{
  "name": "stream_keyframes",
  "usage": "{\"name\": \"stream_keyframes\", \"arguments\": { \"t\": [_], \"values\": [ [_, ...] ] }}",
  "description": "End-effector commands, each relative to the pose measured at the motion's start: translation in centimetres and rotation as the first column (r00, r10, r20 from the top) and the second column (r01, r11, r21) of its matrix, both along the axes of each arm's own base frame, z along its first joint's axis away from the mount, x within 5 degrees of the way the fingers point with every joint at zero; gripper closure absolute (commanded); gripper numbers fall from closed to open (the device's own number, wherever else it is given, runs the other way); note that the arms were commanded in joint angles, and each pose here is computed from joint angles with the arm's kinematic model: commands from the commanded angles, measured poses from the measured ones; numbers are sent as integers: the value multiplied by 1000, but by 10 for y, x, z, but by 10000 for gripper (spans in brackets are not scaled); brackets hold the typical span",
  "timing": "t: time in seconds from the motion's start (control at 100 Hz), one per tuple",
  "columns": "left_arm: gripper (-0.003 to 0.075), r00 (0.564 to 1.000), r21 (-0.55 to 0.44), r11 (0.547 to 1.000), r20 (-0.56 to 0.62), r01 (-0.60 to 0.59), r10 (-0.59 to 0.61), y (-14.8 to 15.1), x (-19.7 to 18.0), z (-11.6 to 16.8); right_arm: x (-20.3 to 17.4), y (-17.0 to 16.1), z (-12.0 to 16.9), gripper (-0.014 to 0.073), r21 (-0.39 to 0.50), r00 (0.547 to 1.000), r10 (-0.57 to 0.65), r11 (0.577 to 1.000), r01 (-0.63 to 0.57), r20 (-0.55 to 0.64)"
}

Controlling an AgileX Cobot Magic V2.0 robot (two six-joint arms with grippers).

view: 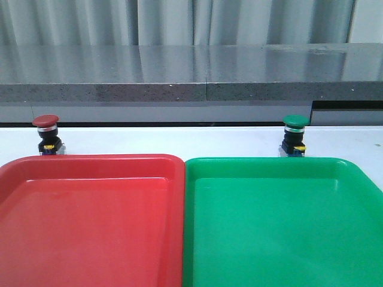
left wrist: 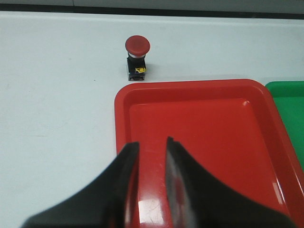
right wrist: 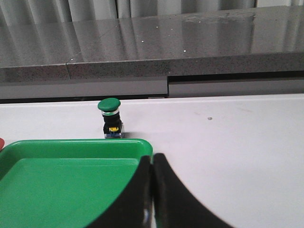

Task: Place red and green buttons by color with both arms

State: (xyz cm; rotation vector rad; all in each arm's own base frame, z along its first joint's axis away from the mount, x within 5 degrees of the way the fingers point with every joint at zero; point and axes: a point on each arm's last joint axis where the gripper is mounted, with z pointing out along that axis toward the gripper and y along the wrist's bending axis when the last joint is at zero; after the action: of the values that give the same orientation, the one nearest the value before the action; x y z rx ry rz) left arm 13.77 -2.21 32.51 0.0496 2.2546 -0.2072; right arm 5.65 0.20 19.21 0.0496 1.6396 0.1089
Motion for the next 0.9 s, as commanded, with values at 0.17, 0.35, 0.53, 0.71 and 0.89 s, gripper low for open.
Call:
{"name": "stream_keyframes", "arguments": {
  "t": [0.17, 0.35, 0.53, 0.71, 0.89],
  "values": [
    [40, 997, -53, 999, 82, -9, 14, -2, 4, 15, -2, 0, 13, 662, 2, 993, 1, 1000, -2, 116],
    [29, 998, -49, 999, 69, -8, 12, -2, 8, 15, -2, 0, 13, 662, 2, 993, 1, 1000, -2, 116],
    [29, 1000, -36, 999, 9, -2, 2, -5, 37, 21, -2, 0, 13, 662, 2, 993, 1, 1000, -2, 116],
    [29, 999, -19, 1000, -45, 6, -7, -10, 86, 26, -2, 0, 13, 662, 2, 993, 1, 1000, -2, 116],
    [29, 995, 4, 1000, -100, 22, -22, -15, 137, 19, -2, 0, 13, 662, 2, 993, 1, 1000, -2, 116]
  ]
}}
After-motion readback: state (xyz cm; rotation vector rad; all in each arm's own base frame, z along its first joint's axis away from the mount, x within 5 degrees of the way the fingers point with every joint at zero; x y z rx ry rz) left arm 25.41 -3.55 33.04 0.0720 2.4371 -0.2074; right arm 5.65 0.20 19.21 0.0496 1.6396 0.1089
